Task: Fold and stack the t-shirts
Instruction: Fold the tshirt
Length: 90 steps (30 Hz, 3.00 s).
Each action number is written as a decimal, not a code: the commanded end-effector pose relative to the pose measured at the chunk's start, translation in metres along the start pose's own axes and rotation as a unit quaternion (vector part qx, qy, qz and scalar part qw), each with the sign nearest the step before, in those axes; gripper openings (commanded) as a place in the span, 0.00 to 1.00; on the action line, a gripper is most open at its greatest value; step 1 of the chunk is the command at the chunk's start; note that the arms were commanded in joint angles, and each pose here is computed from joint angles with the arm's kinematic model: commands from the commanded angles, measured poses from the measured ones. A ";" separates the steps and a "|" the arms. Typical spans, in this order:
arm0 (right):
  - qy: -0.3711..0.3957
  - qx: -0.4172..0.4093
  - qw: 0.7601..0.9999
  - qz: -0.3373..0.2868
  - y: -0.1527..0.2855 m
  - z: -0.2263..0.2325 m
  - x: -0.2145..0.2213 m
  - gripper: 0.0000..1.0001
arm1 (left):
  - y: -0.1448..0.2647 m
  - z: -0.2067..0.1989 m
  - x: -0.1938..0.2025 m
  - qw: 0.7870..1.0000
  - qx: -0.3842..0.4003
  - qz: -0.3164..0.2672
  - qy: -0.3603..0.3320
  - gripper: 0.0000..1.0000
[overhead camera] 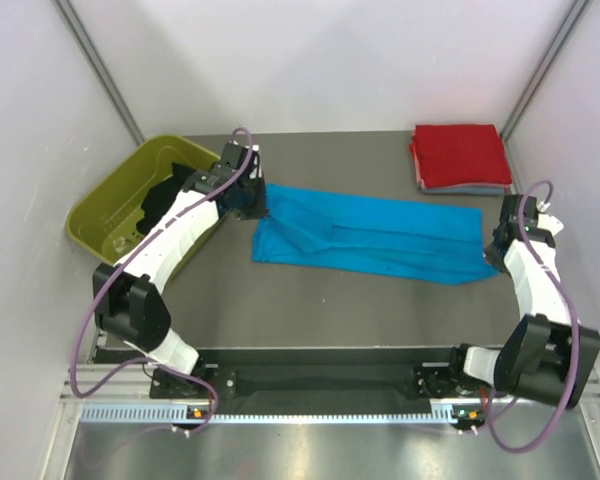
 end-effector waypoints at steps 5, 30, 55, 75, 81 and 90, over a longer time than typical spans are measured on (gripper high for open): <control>-0.022 0.014 0.999 -0.025 0.020 -0.019 0.011 0.00 | 0.026 -0.001 0.004 0.999 0.026 -0.025 0.002 0.00; 0.073 -0.056 0.995 -0.032 -0.037 0.038 -0.036 0.01 | -0.061 -0.006 -0.030 0.997 -0.074 -0.007 -0.002 0.00; 0.104 -0.048 0.993 -0.006 -0.073 0.071 -0.061 0.02 | -0.103 0.000 -0.053 0.993 -0.114 -0.001 -0.006 0.00; 0.101 -0.045 0.994 -0.004 -0.085 0.079 -0.064 0.04 | -0.120 0.011 -0.054 0.989 -0.149 -0.002 -0.009 0.00; 0.103 -0.043 0.994 -0.003 -0.088 0.081 -0.065 0.04 | -0.124 0.010 -0.057 0.988 -0.152 -0.001 -0.011 0.00; 0.101 -0.044 0.994 -0.001 -0.092 0.084 -0.066 0.04 | -0.126 0.011 -0.058 0.988 -0.156 -0.002 -0.013 0.00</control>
Point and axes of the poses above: each gripper's point midway between its finger pads, its own y axis back along the fingers, its own z axis along the line the jaws close on, x = y × z, the point moved 6 cm from there along y, back along the fingers, and after that the axes turned 15 degrees about y, right-handed, at the moved point
